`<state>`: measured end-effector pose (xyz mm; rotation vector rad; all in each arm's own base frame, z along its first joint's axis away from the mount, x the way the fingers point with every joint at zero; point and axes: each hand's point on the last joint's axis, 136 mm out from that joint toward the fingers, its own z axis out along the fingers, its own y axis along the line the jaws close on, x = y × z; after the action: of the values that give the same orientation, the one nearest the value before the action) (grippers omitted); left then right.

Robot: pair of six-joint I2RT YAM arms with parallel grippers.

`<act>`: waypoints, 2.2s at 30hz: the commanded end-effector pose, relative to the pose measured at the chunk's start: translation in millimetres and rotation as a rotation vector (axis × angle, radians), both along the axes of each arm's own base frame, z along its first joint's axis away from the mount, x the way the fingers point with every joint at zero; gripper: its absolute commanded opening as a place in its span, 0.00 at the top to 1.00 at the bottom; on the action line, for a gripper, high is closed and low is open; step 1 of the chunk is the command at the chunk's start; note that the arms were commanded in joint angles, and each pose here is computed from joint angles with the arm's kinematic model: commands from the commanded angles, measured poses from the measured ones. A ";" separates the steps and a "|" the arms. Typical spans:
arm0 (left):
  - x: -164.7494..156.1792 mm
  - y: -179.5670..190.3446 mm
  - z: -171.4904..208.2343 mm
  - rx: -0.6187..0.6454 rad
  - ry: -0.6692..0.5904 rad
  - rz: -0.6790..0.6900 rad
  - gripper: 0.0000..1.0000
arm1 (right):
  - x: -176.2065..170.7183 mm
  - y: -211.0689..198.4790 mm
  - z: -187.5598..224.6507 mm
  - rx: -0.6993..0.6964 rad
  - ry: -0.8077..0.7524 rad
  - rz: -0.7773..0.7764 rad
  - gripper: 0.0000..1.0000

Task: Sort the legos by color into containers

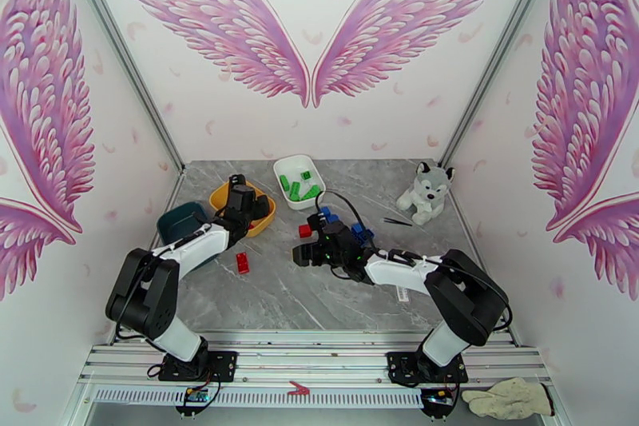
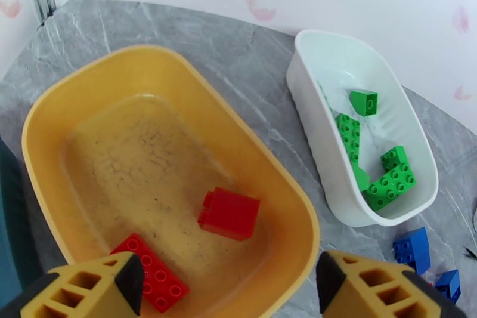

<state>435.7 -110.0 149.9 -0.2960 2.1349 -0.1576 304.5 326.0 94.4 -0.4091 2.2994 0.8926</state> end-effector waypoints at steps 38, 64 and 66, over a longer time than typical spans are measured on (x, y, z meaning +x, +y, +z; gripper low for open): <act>-166.8 21.8 -110.7 0.085 0.285 0.119 0.28 | -22.4 8.2 -26.2 -0.108 -0.034 0.027 0.22; -155.6 21.2 -129.9 0.140 0.311 0.122 0.56 | -25.8 12.9 -29.9 -0.116 -0.021 0.034 0.25; -155.3 19.8 -128.3 0.136 0.309 0.116 0.64 | -25.5 13.5 -28.6 -0.115 -0.024 0.035 0.25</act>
<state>273.4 -88.3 15.6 -0.3876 2.4350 0.1119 280.1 337.7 68.5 -0.5023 2.3328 0.7829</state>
